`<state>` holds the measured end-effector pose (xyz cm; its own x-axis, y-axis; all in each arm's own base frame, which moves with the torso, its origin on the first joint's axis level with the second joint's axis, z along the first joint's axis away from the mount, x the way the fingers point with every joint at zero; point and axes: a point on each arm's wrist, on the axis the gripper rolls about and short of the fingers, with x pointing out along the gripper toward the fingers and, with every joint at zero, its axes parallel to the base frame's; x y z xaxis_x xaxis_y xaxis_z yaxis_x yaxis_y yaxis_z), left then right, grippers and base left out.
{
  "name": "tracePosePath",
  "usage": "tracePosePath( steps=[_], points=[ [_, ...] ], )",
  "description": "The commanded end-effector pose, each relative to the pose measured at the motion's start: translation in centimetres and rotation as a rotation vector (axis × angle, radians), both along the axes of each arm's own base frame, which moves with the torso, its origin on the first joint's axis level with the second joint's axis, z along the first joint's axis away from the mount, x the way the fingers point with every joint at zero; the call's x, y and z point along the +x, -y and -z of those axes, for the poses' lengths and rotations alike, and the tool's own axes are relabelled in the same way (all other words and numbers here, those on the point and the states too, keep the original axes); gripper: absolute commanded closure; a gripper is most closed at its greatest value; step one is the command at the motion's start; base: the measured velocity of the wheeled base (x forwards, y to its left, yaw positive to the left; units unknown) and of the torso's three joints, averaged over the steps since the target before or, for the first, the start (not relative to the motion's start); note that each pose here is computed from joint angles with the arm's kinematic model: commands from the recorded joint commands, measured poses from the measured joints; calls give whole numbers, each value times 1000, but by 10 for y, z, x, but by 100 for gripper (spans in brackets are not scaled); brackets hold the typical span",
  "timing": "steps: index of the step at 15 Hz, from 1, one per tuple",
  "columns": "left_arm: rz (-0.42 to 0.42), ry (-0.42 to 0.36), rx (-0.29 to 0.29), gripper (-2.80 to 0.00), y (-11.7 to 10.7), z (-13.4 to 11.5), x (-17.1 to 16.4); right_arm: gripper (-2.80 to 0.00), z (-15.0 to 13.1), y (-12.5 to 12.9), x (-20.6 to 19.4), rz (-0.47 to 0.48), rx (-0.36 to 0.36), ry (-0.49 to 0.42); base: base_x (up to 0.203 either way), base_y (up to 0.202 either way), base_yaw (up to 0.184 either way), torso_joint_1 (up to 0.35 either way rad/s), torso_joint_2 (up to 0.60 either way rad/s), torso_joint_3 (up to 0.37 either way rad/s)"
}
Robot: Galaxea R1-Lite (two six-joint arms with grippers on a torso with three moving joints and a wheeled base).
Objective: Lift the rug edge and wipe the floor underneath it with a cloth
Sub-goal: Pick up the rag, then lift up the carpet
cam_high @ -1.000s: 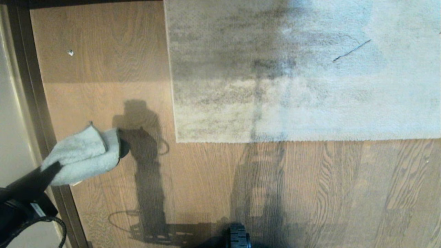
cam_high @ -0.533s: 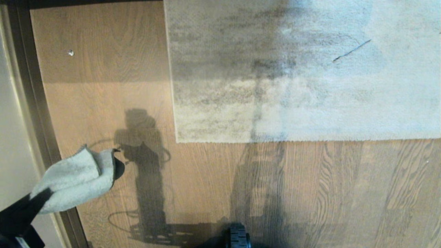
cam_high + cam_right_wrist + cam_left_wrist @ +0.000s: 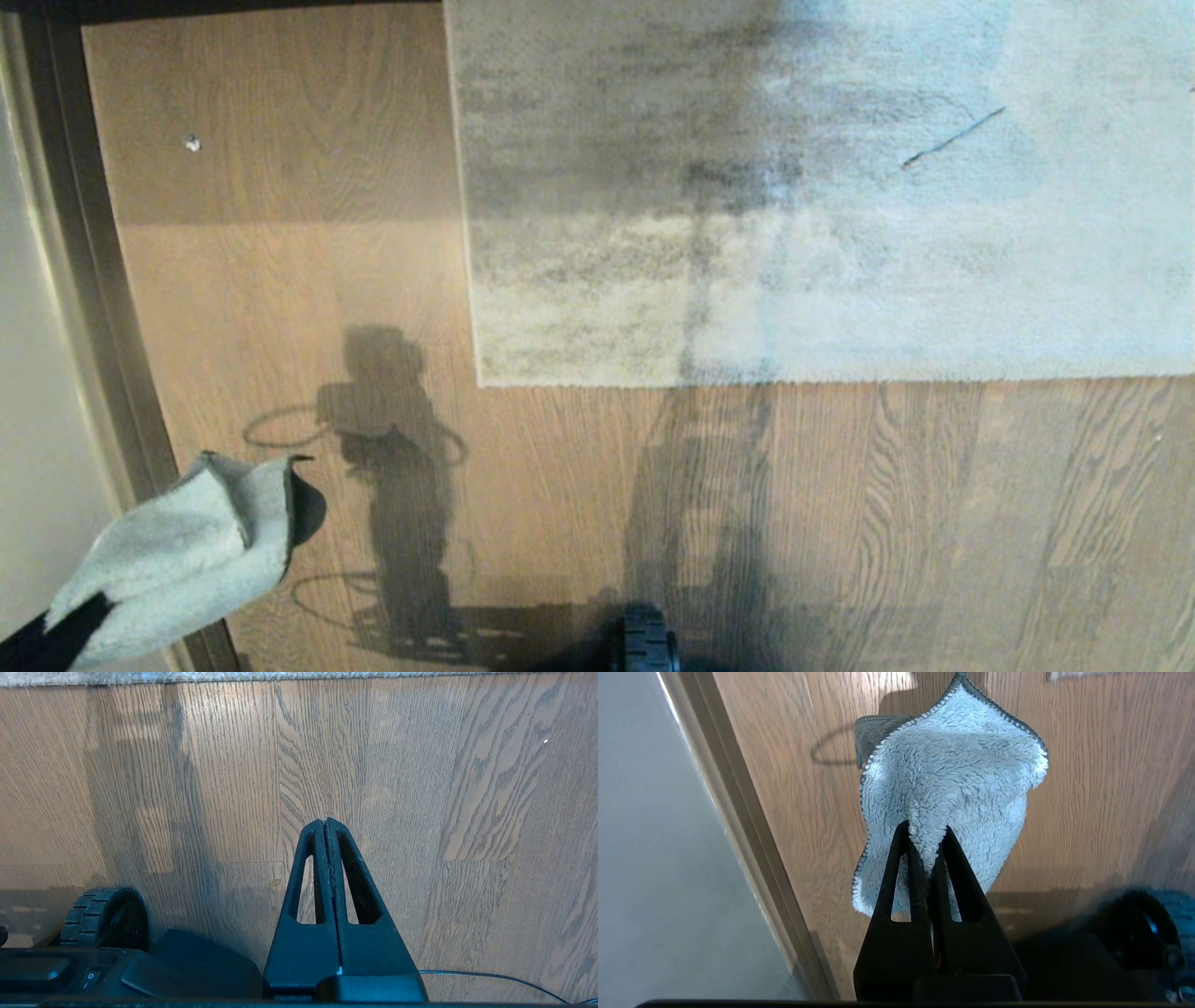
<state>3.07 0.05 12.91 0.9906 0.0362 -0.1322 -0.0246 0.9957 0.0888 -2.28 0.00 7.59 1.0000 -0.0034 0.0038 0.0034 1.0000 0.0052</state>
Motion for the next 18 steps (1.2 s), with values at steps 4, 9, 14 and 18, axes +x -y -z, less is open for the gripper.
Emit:
tracePosePath(
  steps=[4,9,14,18],
  points=[
    [-3,56,-5,0,-1,16,-30,0,0,0,0,0,1,1,0,0,0,0,0,0],
    [-67,127,-8,0,-2,33,-48,0,0,0,0,0,1,1,0,0,0,0,0,0],
    [-30,147,-17,0,-1,44,-57,0,0,0,0,0,0,1,0,0,0,0,0,0],
    [67,128,-53,0,1,53,-54,0,0,0,0,0,1,1,0,0,0,0,0,0]
  ],
)
